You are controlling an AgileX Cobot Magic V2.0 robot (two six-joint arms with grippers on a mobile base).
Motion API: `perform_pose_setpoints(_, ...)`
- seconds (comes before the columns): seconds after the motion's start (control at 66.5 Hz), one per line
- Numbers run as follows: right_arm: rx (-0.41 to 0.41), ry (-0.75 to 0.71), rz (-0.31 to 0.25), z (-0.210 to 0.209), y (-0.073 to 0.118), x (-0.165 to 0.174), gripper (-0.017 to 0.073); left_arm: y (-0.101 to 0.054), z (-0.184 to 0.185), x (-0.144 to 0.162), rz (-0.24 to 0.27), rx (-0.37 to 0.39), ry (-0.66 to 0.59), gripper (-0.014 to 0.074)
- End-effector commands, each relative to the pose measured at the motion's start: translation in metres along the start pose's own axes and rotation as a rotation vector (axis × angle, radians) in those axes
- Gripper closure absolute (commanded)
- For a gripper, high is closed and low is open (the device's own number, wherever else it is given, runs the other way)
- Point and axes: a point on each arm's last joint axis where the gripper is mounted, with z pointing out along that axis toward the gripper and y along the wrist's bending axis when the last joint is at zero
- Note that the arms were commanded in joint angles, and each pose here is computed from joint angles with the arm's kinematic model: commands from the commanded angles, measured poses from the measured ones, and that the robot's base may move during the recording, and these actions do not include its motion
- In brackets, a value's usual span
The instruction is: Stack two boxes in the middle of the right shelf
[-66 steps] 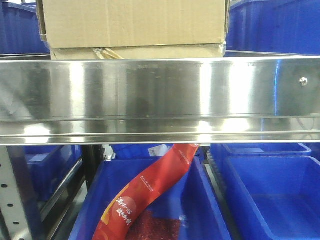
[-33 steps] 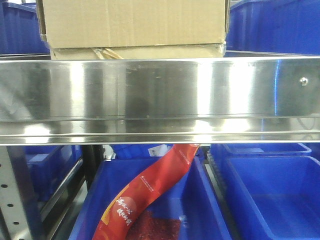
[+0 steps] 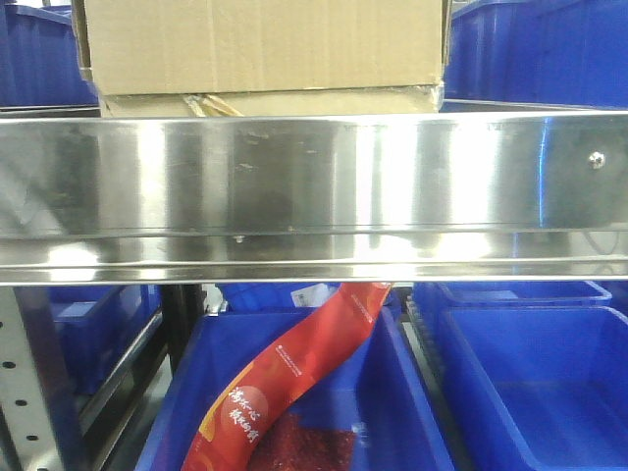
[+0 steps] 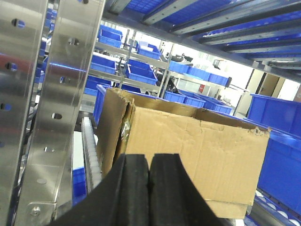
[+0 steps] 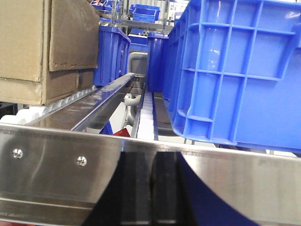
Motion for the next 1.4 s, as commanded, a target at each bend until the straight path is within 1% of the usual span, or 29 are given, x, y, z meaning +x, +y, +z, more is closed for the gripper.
perform_pose_setpoints(0.0, 0.007, -0.014, -0.004, 0.0, 0.0, -0.001, 0.0725, 0.001, -0.003, 0.004, -0.006, 0.008, -0.022, 0.0705)
perform_pose_setpoints(0.06, 0.007, -0.014, -0.004, 0.0, 0.0, -0.001, 0.0725, 0.005, -0.005, 0.015, -0.025, -0.012, -0.009, 0.0705)
perform_pose_setpoints(0.135, 0.007, -0.014, -0.004, 0.0, 0.0, -0.001, 0.0725, 0.011, -0.009, 0.031, -0.003, -0.053, 0.004, 0.0705)
perform_pose_setpoints(0.15, 0.007, -0.014, -0.004, 0.0, 0.0, -0.001, 0.0725, 0.013, -0.01, 0.037, 0.009, -0.063, 0.015, 0.0705)
perform_pose_setpoints(0.166, 0.007, -0.014, -0.004, 0.0, 0.0, -0.001, 0.0725, 0.014, -0.011, 0.041, 0.039, -0.072, 0.021, 0.0705)
perform_pose_setpoints(0.211, 0.007, -0.014, -0.004, 0.0, 0.0, -0.001, 0.0725, 0.018, -0.014, 0.053, 0.104, -0.095, 0.024, 0.0705)
perform_pose_setpoints(0.271, 0.007, -0.014, -0.004, 0.0, 0.0, -0.001, 0.0725, 0.025, -0.018, 0.069, 0.216, -0.126, 0.026, 0.0705)
perform_pose_setpoints(0.316, 0.007, -0.014, -0.004, 0.0, 0.0, -0.001, 0.0725, 0.028, -0.022, 0.079, 0.248, -0.143, 0.016, 0.0705)
perform_pose_setpoints(0.361, 0.007, -0.014, -0.004, 0.0, 0.0, -0.001, 0.0725, 0.032, -0.026, 0.09, 0.264, -0.162, 0.017, 0.0705)
perform_pose_setpoints(0.436, 0.007, -0.014, -0.004, 0.0, 0.0, -0.001, 0.0725, 0.036, -0.03, 0.105, 0.266, -0.174, 0.011, 0.0705)
perform_pose_setpoints(0.497, 0.007, -0.014, -0.004, 0.0, 0.0, -0.001, 0.0725, 0.041, -0.029, 0.119, 0.267, -0.184, 0.038, 0.0705)
perform_pose_setpoints(0.617, 0.007, -0.014, -0.004, 0.0, 0.0, -0.001, 0.0725, 0.044, -0.028, 0.134, 0.271, -0.172, -0.001, 0.0705)
perform_pose_setpoints(0.677, 0.007, -0.014, -0.004, 0.0, 0.0, -0.001, 0.0725, 0.042, -0.028, 0.128, 0.277, -0.155, -0.068, 0.0705)
perform_pose_setpoints(0.722, 0.007, -0.014, -0.004, 0.0, 0.0, -0.001, 0.0725, 0.043, -0.027, 0.131, 0.274, -0.162, -0.04, 0.0705)
perform_pose_setpoints(0.963, 0.007, -0.014, -0.004, 0.0, 0.0, -0.001, 0.0725, 0.043, -0.027, 0.131, 0.274, -0.163, -0.038, 0.0705)
perform_pose_setpoints(1.023, 0.007, -0.014, -0.004, 0.0, 0.0, -0.001, 0.0725, 0.044, -0.027, 0.132, 0.253, -0.166, -0.027, 0.0705)
perform_pose_setpoints(1.098, 0.007, -0.014, -0.004, 0.0, 0.0, -0.001, 0.0725, 0.045, -0.028, 0.134, 0.176, -0.171, -0.013, 0.0705)
perform_pose_setpoints(1.144, 0.007, -0.014, -0.004, 0.0, 0.0, -0.001, 0.0725, 0.044, -0.028, 0.134, 0.183, -0.171, -0.014, 0.0705)
perform_pose_setpoints(1.189, 0.007, -0.014, -0.004, 0.0, 0.0, -0.001, 0.0725, 0.044, -0.028, 0.133, 0.211, -0.169, -0.016, 0.0705)
perform_pose_setpoints(1.219, 0.007, -0.014, -0.004, 0.0, 0.0, -0.001, 0.0725, 0.044, -0.028, 0.133, 0.22, -0.169, -0.015, 0.0705)
perform_pose_setpoints(1.384, 0.007, -0.014, -0.004, 0.0, 0.0, -0.001, 0.0725, 0.045, -0.028, 0.134, 0.219, -0.172, -0.005, 0.0705)
